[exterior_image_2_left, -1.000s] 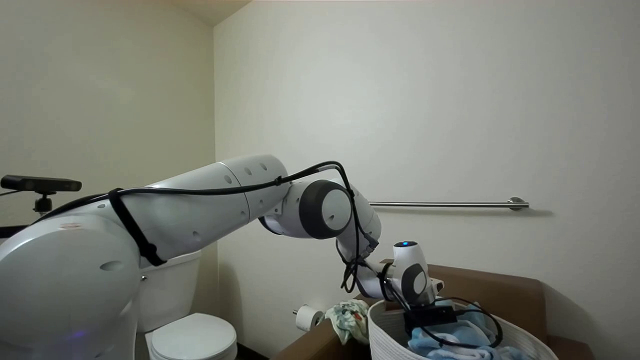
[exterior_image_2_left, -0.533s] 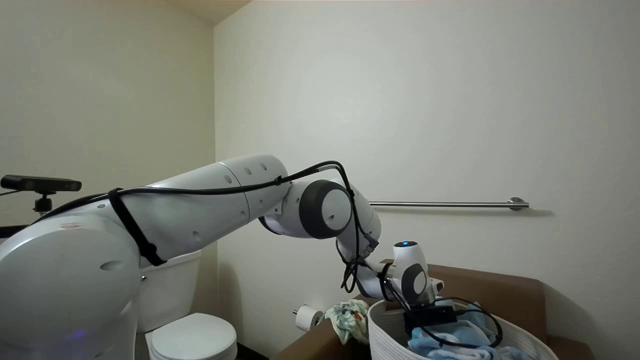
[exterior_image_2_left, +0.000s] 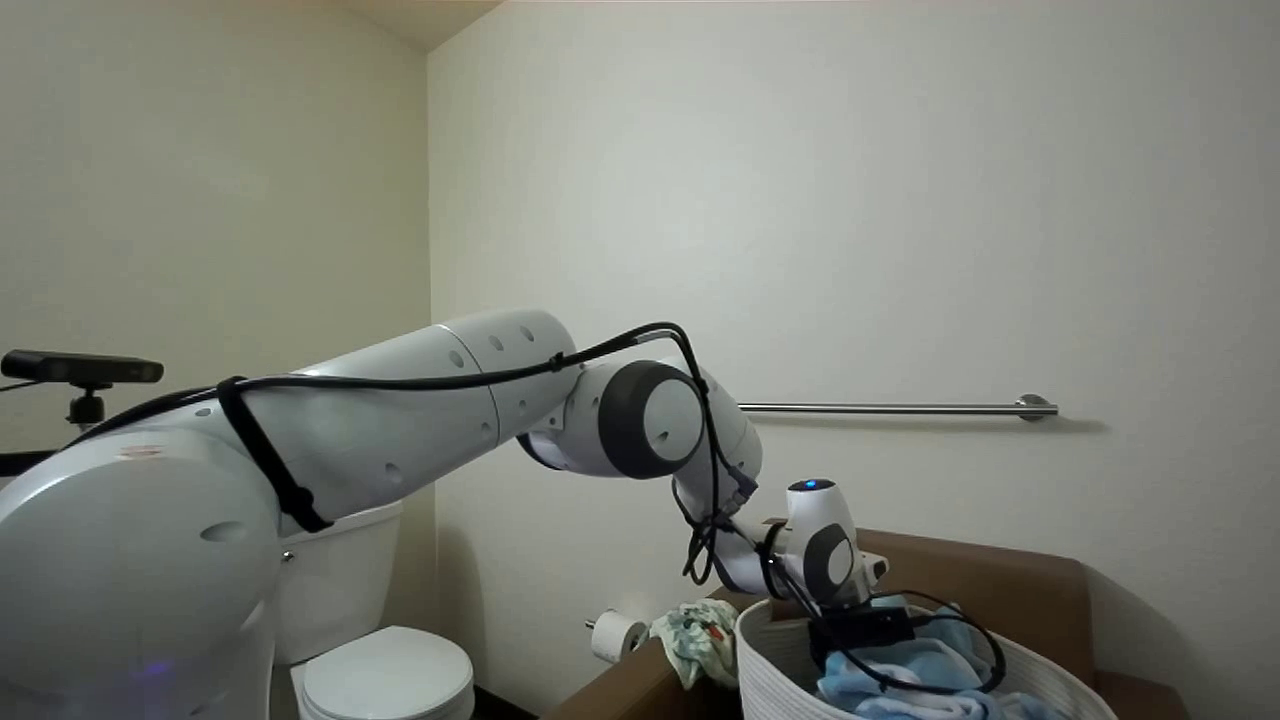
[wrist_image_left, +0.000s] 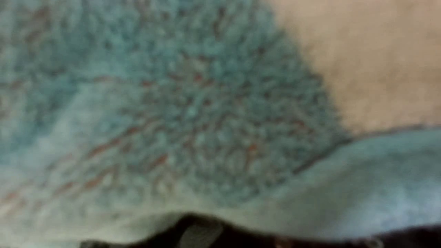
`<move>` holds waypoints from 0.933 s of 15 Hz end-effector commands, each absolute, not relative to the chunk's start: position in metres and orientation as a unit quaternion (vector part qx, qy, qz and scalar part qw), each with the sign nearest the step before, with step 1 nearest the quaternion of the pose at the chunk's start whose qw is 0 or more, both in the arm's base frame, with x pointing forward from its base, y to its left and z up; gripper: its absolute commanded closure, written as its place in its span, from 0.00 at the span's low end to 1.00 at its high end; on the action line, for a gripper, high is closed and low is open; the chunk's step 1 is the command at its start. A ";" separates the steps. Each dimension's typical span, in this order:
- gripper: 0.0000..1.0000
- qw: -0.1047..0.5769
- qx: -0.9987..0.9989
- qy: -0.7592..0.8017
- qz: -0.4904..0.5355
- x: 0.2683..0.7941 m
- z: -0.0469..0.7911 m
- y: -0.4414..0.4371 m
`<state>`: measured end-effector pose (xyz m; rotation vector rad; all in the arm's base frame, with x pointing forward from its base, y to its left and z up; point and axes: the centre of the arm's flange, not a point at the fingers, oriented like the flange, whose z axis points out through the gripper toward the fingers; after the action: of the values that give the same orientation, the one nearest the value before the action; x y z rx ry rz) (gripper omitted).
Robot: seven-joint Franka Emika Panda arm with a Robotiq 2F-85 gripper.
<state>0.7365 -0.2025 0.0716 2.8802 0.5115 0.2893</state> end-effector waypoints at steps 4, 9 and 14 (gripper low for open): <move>0.03 0.114 0.973 0.166 0.110 0.744 0.082 -0.197; 0.00 0.123 0.970 0.170 0.124 0.747 0.098 -0.192; 0.00 0.144 0.961 0.177 0.155 0.747 0.122 -0.186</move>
<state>0.7576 -0.1937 0.1018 2.8195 0.5255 0.4110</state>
